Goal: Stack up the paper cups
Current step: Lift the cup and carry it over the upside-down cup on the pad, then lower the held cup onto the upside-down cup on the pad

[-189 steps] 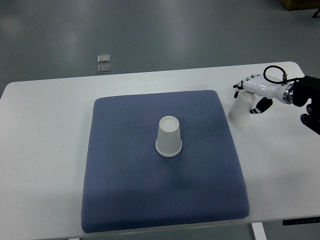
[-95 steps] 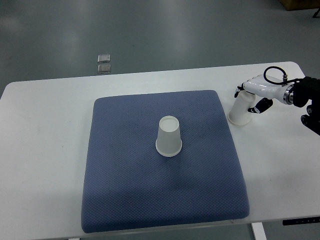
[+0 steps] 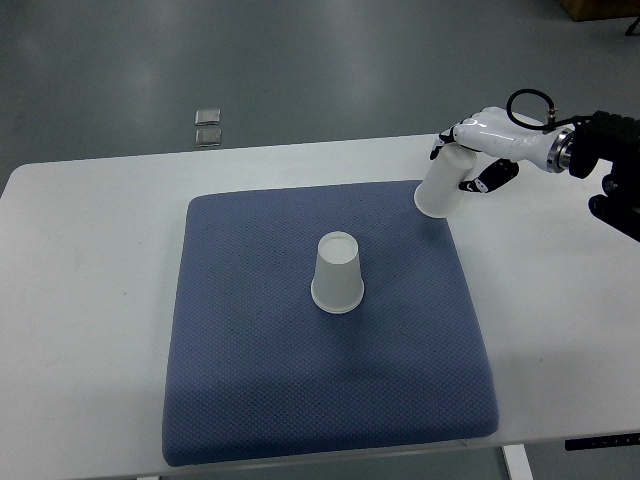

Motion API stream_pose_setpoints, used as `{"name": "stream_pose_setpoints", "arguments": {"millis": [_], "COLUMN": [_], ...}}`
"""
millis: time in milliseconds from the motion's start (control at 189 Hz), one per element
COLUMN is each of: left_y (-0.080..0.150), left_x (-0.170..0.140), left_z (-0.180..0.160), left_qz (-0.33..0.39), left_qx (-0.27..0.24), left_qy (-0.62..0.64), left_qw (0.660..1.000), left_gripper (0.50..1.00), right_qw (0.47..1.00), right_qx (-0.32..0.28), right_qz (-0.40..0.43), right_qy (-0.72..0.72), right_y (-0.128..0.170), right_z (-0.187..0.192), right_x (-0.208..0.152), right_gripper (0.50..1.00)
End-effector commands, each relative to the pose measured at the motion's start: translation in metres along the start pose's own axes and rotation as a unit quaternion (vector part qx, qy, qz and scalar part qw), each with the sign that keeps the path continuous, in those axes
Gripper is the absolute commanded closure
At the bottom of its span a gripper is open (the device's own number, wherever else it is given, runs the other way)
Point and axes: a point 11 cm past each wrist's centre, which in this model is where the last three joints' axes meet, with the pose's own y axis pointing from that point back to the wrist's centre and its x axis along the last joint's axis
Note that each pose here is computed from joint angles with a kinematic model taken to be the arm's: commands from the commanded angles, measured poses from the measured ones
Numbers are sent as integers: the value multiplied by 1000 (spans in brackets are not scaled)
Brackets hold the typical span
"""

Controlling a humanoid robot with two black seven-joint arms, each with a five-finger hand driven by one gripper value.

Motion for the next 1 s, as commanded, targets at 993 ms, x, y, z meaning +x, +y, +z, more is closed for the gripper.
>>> {"name": "stream_pose_setpoints", "arguments": {"millis": [993], "left_y": [0], "left_x": [0], "left_z": [0], "left_qz": [0], "left_qx": [0], "left_qy": [0], "left_qw": [1000], "left_gripper": [500], "right_qw": [981], "right_qx": [186], "right_qz": [-27], "right_qy": [-39], "right_y": [-2], "right_z": [-115], "right_x": [85], "right_gripper": [1000]}}
